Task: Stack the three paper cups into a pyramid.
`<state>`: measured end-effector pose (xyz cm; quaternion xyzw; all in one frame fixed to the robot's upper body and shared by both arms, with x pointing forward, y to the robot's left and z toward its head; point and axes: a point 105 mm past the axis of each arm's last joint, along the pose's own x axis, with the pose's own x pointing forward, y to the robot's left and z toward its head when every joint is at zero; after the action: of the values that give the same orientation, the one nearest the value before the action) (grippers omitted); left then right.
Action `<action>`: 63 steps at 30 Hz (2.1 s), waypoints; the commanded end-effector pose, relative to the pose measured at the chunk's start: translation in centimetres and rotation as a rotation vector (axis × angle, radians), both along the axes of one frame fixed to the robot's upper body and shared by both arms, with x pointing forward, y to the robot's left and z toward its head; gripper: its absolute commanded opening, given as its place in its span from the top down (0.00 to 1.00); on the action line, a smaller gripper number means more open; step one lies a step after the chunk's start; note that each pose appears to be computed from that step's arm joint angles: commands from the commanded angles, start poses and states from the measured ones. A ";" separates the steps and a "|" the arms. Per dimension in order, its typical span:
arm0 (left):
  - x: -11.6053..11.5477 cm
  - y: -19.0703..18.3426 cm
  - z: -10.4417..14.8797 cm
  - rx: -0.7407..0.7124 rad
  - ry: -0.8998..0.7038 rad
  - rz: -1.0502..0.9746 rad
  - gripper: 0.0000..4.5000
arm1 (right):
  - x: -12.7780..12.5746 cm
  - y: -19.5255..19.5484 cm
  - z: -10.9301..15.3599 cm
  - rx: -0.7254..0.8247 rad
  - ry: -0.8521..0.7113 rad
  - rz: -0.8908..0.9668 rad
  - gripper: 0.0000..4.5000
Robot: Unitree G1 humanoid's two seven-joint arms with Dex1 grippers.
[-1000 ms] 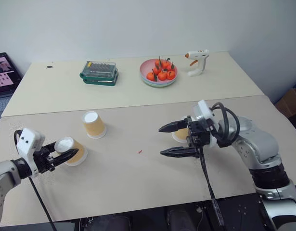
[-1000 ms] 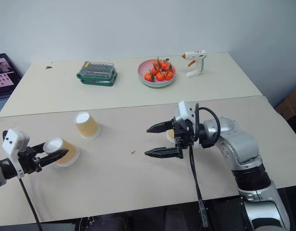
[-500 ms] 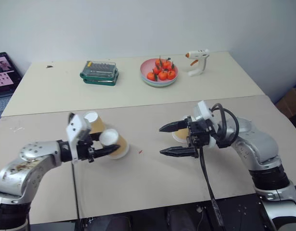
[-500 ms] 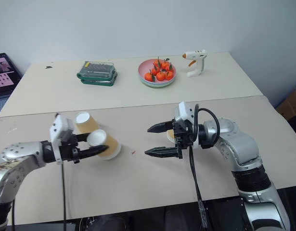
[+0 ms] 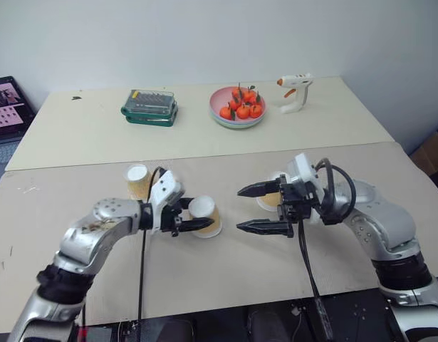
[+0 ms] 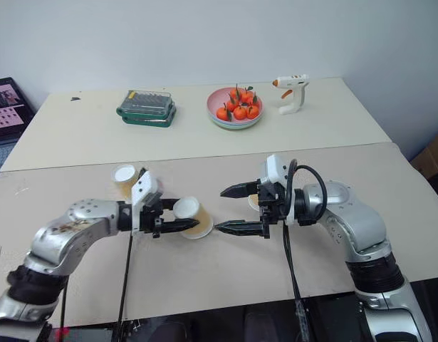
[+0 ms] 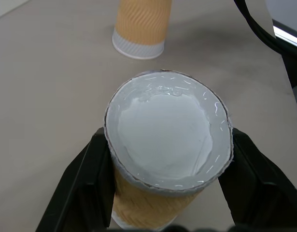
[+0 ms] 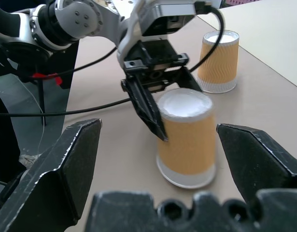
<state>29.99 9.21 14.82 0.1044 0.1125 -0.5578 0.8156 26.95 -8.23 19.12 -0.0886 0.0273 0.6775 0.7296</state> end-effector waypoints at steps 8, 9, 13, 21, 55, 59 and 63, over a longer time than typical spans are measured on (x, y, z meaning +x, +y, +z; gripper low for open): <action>1.5 -2.4 -0.2 0.054 -0.071 -0.069 0.22 | -0.1 -0.9 0.3 -0.029 -0.049 -0.020 0.00; 1.6 -2.3 -0.3 0.059 -0.077 -0.058 0.15 | 0.1 -1.3 0.0 -0.051 -0.050 -0.038 0.00; 1.1 -1.9 -0.6 0.079 -0.086 -0.067 0.01 | 1.3 -4.1 -1.2 -0.159 -0.075 -0.136 0.00; 1.6 -1.7 0.8 0.027 -0.136 0.003 0.01 | 2.2 -7.4 -0.5 -0.221 -0.111 -0.216 0.00; -3.5 16.9 0.6 -0.032 -0.111 0.897 0.01 | 2.2 -5.4 -1.6 -0.179 -0.064 -0.117 0.00; -2.9 17.0 0.0 -0.050 -0.109 0.898 0.01 | 2.1 -5.4 -1.2 -0.169 -0.063 -0.112 0.00; -1.7 17.1 0.0 -0.047 -0.122 0.894 0.01 | 1.9 -5.5 -0.9 -0.162 -0.063 -0.113 0.00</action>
<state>27.78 26.20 13.79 0.0392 0.1062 -0.1478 0.9825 29.09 -13.87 16.66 -0.1607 0.0900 0.6230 0.7602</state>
